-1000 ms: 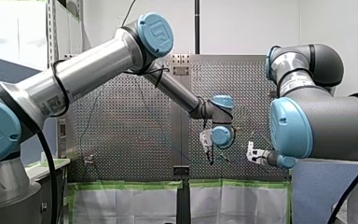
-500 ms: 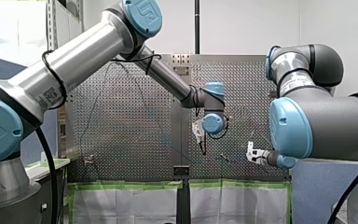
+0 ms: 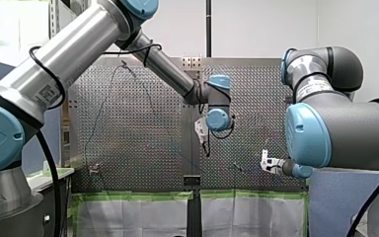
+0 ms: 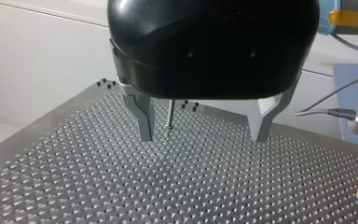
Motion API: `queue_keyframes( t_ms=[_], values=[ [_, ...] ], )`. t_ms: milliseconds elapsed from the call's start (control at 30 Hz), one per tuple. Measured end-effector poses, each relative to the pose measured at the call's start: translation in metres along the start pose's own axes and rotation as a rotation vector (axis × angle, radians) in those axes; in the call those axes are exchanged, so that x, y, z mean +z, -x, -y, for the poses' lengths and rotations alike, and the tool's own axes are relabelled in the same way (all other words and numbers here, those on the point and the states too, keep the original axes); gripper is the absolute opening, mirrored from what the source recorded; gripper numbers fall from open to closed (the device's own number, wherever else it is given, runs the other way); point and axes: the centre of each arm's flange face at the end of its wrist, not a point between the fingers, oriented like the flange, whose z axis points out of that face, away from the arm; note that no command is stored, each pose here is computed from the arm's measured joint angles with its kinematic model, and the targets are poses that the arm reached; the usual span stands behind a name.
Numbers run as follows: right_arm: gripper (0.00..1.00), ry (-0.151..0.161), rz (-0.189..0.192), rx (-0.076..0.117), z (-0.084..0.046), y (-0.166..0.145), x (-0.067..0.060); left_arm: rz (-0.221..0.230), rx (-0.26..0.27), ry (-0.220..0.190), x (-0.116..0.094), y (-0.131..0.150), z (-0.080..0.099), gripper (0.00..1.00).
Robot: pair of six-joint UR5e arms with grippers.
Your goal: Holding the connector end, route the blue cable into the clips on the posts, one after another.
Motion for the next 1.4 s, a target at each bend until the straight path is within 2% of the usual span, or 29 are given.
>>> queue_keyframes(
  t_ms=[167, 333, 767, 900, 1067, 1300, 1400],
  values=[
    [0.00, 0.000, 0.000, 0.000, 0.000, 0.000, 0.000, 0.008, -0.010, 0.030, -0.011, 0.014, -0.009, 1.00],
    [0.00, 0.000, 0.000, 0.000, 0.000, 0.000, 0.000, 0.034, -0.056, 0.050, -0.014, 0.031, -0.022, 1.00],
    [0.00, -0.003, 0.000, -0.001, 0.002, 0.000, 0.001, 0.131, -0.214, 0.017, -0.001, 0.083, -0.071, 1.00],
    [0.00, -0.004, 0.000, -0.001, 0.002, 0.000, 0.001, 0.157, -0.231, -0.001, 0.000, 0.096, -0.082, 1.00],
    [0.00, -0.004, 0.000, -0.001, 0.003, 0.000, 0.001, 0.190, -0.225, -0.034, -0.010, 0.111, -0.086, 1.00],
    [0.00, -0.006, 0.001, -0.001, 0.004, 0.000, 0.001, 0.255, -0.228, -0.011, -0.031, 0.129, -0.092, 1.00],
    [0.00, -0.007, 0.001, -0.001, 0.004, 0.000, 0.002, 0.267, -0.235, -0.001, -0.042, 0.135, -0.096, 1.00]
  ],
)
